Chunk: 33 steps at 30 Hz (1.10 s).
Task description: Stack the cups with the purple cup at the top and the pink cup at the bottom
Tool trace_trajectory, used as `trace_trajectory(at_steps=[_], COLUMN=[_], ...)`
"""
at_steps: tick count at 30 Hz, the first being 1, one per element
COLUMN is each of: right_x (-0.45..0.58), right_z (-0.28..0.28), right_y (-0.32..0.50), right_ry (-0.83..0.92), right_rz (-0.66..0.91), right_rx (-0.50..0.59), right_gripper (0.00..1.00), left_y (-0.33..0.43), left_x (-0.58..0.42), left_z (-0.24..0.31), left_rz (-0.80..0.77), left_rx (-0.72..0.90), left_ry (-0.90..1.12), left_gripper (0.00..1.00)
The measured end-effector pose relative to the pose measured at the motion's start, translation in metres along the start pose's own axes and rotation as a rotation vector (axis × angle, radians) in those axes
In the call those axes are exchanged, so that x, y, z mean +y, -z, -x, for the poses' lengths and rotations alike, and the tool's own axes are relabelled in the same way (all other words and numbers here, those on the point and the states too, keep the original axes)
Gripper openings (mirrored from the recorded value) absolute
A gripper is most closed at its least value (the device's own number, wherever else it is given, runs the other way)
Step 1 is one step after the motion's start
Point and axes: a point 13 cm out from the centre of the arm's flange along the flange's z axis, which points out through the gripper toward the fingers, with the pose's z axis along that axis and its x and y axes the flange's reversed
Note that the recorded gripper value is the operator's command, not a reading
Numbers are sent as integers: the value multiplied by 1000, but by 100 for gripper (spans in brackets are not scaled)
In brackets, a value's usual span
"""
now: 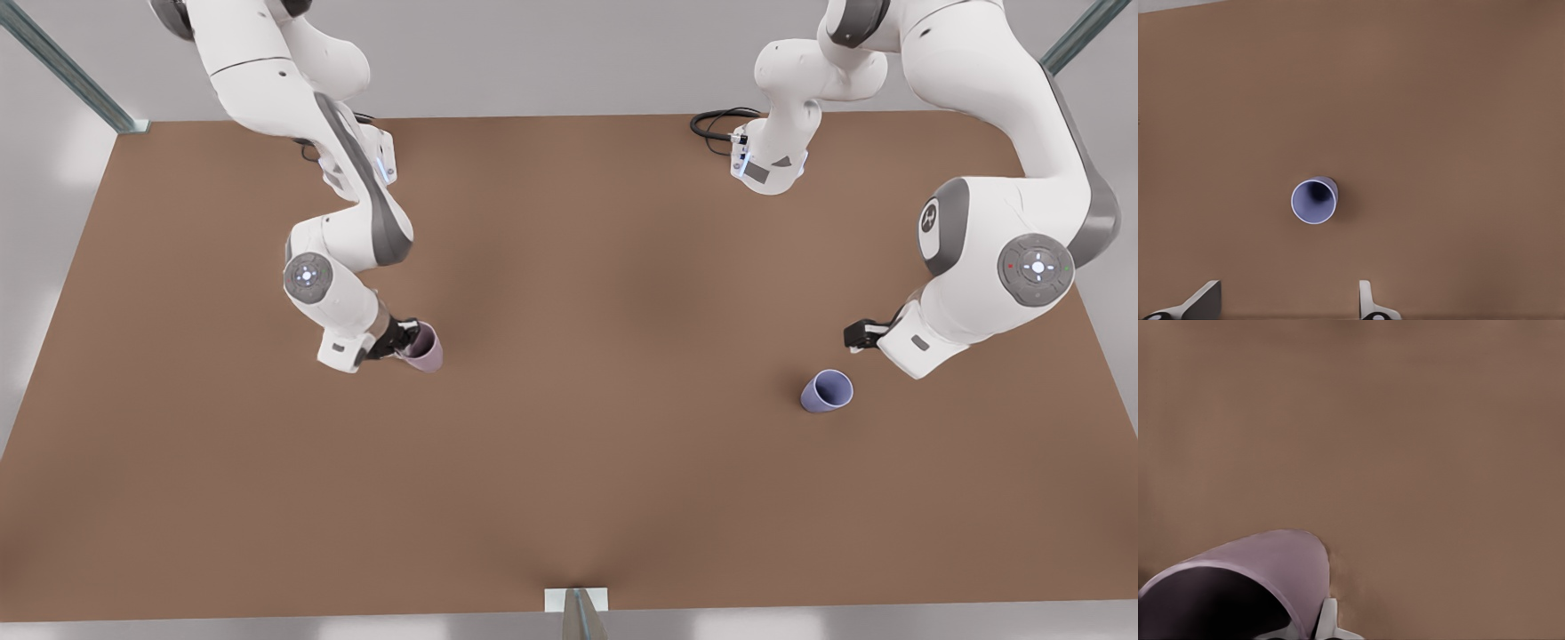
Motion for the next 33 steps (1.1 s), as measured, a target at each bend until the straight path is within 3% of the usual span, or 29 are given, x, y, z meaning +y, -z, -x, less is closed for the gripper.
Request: trace_trajectory(at_steps=[4, 8, 14, 22, 30, 31, 33], right_x=[165, 274, 310, 308, 309, 310, 311], right_z=[100, 144, 139, 140, 138, 138, 139], right_y=[1, -47, -125, -139, -158, -160, -161], right_ry=[96, 84, -72, -285, -424, -437, -462], right_rz=[89, 98, 18, -6, -7, -7, -5], right_rx=[-35, -37, -6, -16, -15, -17, -22], right_gripper=[21, 21, 21, 21, 21, 28, 30], left_y=[-2, -11, -110, -237, -295, -302, -313], left_x=[3, 2, 42, 64, 74, 73, 73], left_z=[2, 6, 5, 2, 12, 11, 8], left_rz=[-2, -9, -47, -94, -79, -78, -76], left_rx=[-1, 6, 89, 49, -23, -21, -14], left_ry=[5, 6, 74, 90, 48, 41, 28], left_gripper=[100, 100, 100, 100, 100, 100, 100])
